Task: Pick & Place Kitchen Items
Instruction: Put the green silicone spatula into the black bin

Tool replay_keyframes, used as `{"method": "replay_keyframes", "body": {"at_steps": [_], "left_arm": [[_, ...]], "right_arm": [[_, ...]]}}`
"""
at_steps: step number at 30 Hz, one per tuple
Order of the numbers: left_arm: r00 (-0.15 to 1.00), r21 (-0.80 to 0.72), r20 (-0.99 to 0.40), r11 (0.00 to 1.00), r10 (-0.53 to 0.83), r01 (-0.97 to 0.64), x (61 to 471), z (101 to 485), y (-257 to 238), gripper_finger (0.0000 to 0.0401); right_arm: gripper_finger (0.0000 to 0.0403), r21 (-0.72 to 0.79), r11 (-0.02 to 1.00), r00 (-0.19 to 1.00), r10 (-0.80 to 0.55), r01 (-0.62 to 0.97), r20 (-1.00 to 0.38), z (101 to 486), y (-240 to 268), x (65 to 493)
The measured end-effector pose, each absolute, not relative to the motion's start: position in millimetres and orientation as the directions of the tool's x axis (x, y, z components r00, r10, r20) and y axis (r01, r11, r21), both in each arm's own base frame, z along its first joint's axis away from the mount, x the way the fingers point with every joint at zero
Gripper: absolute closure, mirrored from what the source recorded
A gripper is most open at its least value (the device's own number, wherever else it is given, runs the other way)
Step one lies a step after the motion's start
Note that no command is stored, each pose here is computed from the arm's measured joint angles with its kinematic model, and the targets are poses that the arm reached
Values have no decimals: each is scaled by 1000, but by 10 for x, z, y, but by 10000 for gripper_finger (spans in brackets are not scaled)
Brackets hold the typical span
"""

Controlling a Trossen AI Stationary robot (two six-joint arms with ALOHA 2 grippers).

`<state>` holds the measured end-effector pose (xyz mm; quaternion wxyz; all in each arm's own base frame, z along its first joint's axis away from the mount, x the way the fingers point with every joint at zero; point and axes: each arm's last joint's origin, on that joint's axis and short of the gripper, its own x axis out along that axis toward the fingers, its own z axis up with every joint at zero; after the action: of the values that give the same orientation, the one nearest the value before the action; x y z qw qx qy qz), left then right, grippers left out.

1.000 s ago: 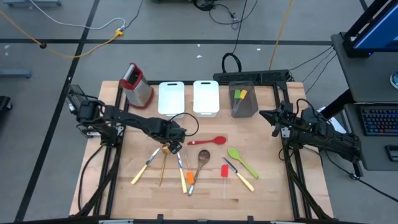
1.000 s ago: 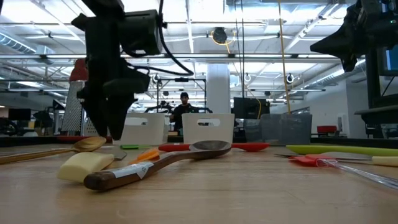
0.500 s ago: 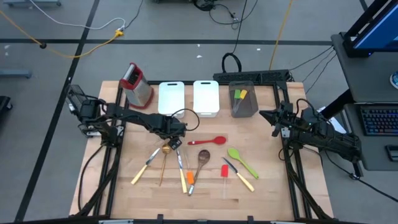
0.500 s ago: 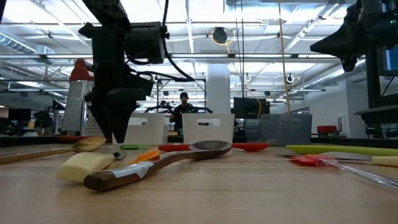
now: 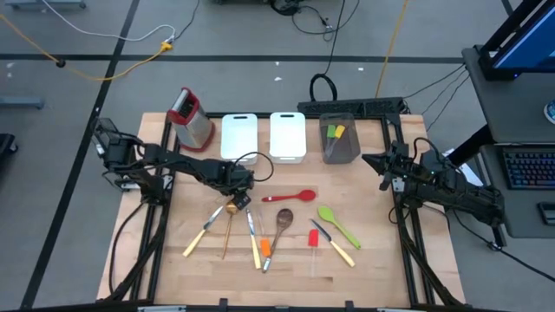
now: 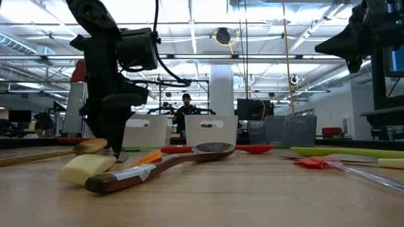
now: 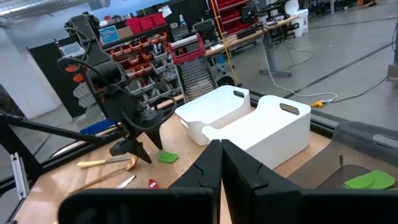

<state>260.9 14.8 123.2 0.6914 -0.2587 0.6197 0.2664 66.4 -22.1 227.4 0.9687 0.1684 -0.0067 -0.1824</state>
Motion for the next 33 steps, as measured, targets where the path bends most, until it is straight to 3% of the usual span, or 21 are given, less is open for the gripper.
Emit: {"method": "replay_keyframes", "body": {"at_steps": [15,33], "left_arm": [[150,-3,-979,733,135,-680,2667,1224,170,385],[105,74,-978,778,178,-624,2642,1240,181,397]], "right_arm": [[403,341,872,933,-357,352,-48,2274,-221,664],[403,355,867,932,-358,351,-48,2275,-222,664]]}}
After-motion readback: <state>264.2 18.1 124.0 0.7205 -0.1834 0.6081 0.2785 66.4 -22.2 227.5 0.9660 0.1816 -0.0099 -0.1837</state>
